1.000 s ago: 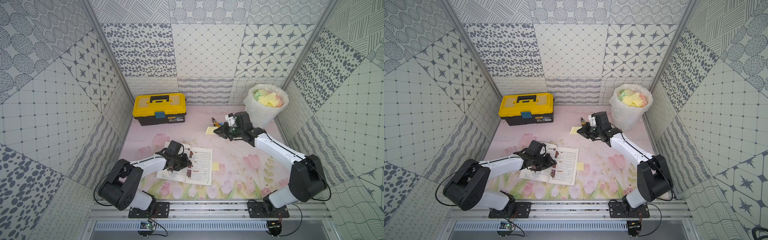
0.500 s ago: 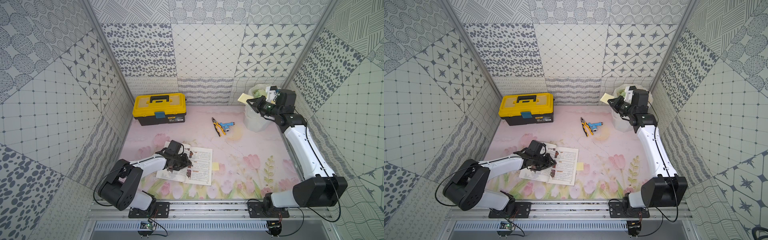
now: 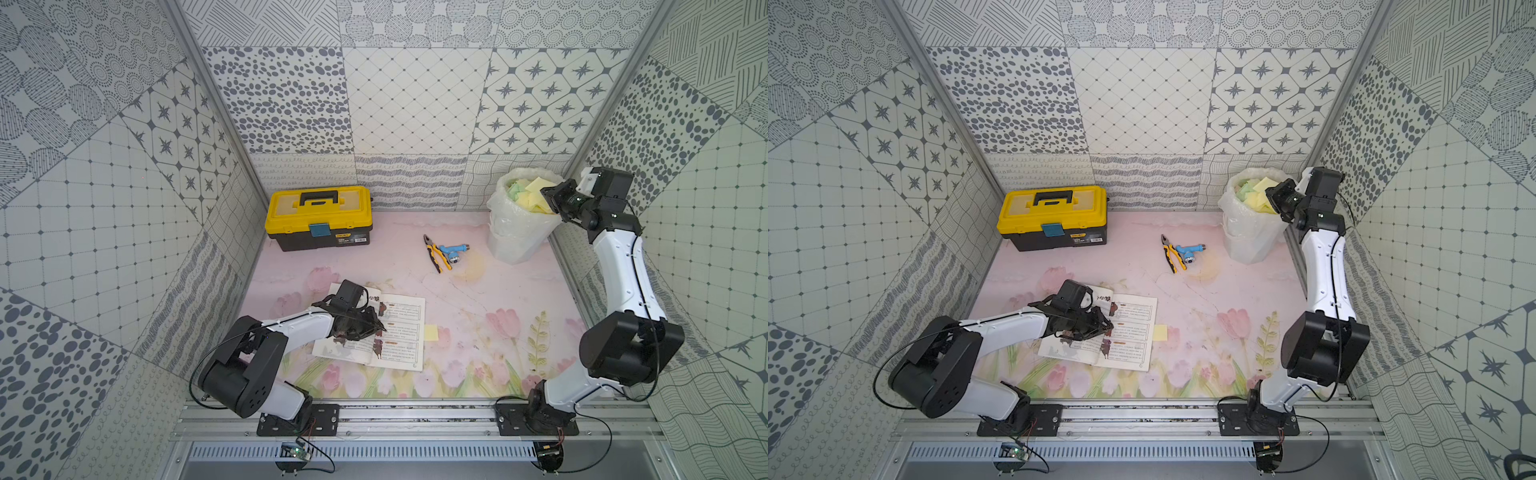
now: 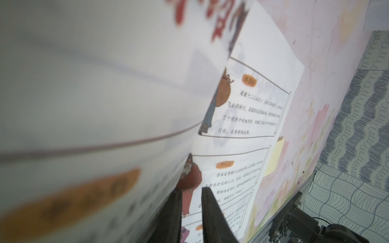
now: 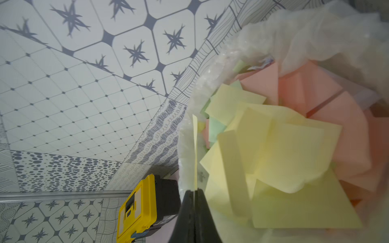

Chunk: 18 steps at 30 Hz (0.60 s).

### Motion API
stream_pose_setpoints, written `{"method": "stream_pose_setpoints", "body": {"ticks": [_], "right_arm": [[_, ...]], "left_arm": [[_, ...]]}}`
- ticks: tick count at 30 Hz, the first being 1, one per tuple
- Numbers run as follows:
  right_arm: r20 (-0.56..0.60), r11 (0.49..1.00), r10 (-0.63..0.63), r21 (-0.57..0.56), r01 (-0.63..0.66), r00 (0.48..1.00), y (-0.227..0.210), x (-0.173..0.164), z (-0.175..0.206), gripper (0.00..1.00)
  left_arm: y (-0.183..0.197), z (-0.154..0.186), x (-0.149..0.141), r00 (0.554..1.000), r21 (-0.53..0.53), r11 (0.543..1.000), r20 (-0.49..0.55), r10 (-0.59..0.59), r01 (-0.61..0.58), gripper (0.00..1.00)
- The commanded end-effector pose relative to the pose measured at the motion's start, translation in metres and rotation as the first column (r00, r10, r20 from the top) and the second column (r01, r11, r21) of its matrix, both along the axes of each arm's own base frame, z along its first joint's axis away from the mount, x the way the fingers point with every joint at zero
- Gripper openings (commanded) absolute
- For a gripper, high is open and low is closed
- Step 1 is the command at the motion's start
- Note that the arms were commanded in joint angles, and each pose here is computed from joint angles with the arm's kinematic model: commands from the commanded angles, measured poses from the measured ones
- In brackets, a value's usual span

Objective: Peel off the used sticky note
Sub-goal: Place the note in the trash bin.

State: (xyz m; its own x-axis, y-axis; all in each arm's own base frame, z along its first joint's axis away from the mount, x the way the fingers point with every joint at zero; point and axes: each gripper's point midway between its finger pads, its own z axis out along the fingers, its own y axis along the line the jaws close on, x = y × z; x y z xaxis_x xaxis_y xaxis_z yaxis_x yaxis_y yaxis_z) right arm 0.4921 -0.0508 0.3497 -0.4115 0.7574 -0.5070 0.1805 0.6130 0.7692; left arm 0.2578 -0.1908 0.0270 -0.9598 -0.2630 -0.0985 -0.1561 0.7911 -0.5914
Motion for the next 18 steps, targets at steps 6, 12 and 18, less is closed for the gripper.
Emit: {"method": "stream_pose_setpoints", "body": {"ticks": [6,12,18], "right_arm": [[-0.031,0.992,-0.063,-0.109,0.059,0.998,-0.022,0.005,0.003,0.28],[-0.018,0.986,-0.083,-0.149,0.079,0.996,-0.028,-0.003,0.020,0.48],[0.017,0.979,-0.104,-0.172,0.105,0.994,-0.033,-0.019,0.038,0.65]], "left_arm": [[0.000,-0.001,-0.003,1.000,-0.006,1.000,-0.031,0.003,-0.004,0.21],[-0.001,0.000,-0.003,1.000,-0.011,1.000,-0.030,0.004,-0.004,0.21],[-0.001,0.002,-0.002,1.000,-0.016,1.000,-0.025,0.002,-0.002,0.21]]}}
